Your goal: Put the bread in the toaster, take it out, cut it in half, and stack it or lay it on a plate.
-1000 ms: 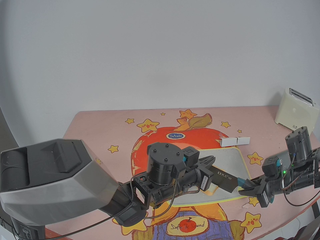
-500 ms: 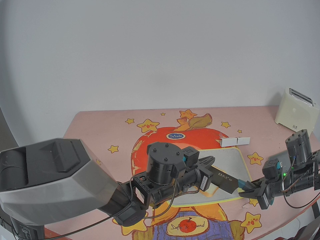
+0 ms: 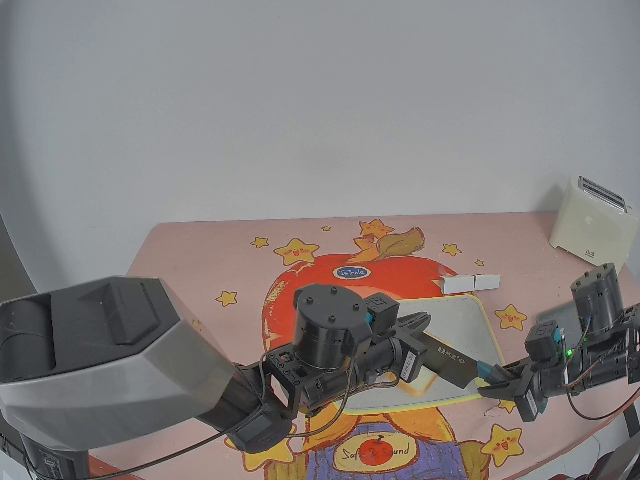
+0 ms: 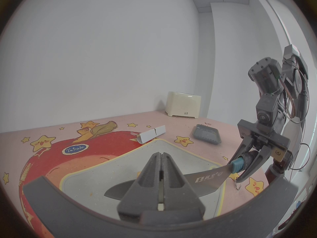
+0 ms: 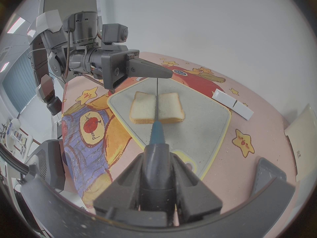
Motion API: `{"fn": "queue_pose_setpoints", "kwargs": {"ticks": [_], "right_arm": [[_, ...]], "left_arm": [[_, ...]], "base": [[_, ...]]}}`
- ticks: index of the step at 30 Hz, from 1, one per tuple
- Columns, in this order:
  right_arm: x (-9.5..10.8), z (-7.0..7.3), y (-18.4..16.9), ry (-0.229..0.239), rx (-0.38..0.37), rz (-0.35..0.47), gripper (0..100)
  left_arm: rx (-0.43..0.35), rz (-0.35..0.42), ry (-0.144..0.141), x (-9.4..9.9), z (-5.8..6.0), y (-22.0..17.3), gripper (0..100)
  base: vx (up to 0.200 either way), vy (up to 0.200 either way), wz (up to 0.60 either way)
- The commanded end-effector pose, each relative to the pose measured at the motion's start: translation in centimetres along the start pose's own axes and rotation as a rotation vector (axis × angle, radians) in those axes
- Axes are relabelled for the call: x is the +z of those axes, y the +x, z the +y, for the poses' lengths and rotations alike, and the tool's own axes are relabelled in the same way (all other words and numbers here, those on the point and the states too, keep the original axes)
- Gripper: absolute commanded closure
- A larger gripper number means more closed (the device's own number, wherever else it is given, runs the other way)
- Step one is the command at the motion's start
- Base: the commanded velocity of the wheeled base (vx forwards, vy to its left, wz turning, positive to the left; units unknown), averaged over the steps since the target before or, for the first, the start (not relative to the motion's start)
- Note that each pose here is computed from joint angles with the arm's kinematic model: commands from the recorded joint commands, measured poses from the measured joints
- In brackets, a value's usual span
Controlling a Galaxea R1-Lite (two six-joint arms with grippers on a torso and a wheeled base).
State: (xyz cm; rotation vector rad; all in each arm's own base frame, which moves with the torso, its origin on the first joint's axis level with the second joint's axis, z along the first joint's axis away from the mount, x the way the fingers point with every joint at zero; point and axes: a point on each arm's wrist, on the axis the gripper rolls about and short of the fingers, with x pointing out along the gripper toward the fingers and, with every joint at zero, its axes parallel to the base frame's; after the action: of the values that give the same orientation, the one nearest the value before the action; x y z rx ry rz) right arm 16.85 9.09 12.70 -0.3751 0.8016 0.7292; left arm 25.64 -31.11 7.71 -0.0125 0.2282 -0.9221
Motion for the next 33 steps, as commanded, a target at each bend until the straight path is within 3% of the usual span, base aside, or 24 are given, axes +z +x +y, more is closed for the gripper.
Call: {"fn": "queue_pose_setpoints", "kwargs": {"ticks": [1, 4, 8, 13, 16, 23, 33], "right_arm": [[0.3, -0.1, 0.0, -0.004, -0.003, -0.015, 100], [-1.2, 0.2, 0.6, 0.006, 0.012, 0.042, 100], [-1.6, 0.3, 0.6, 0.008, 0.016, 0.054, 100], [1.1, -0.3, -0.1, -0.008, -0.01, -0.046, 100], [1.6, -0.4, -0.3, -0.011, -0.013, -0.062, 100], [-1.6, 0.2, 0.9, 0.011, 0.018, 0.064, 100], [1.6, -0.4, -0.3, -0.009, -0.013, -0.062, 100]], "left_arm": [[-0.002, -0.001, 0.0, 0.0, 0.0, 0.0, 100], [0.0, -0.001, 0.0, 0.0, 0.0, 0.0, 100], [-0.002, -0.003, 0.0, 0.0, 0.0, 0.1, 100], [-0.002, -0.004, 0.0, 0.0, 0.0, 0.1, 100], [-0.002, -0.003, 0.0, 0.0, 0.0, 0.0, 100], [0.0, -0.001, 0.0, 0.0, 0.0, 0.0, 100], [0.0, -0.003, 0.0, 0.0, 0.0, 0.0, 100]], "base": [[0.0, 0.0, 0.0], [0.0, 0.0, 0.0], [0.0, 0.0, 0.0], [0.0, 0.0, 0.0], [0.0, 0.0, 0.0], [0.0, 0.0, 0.0], [0.0, 0.0, 0.0]]}}
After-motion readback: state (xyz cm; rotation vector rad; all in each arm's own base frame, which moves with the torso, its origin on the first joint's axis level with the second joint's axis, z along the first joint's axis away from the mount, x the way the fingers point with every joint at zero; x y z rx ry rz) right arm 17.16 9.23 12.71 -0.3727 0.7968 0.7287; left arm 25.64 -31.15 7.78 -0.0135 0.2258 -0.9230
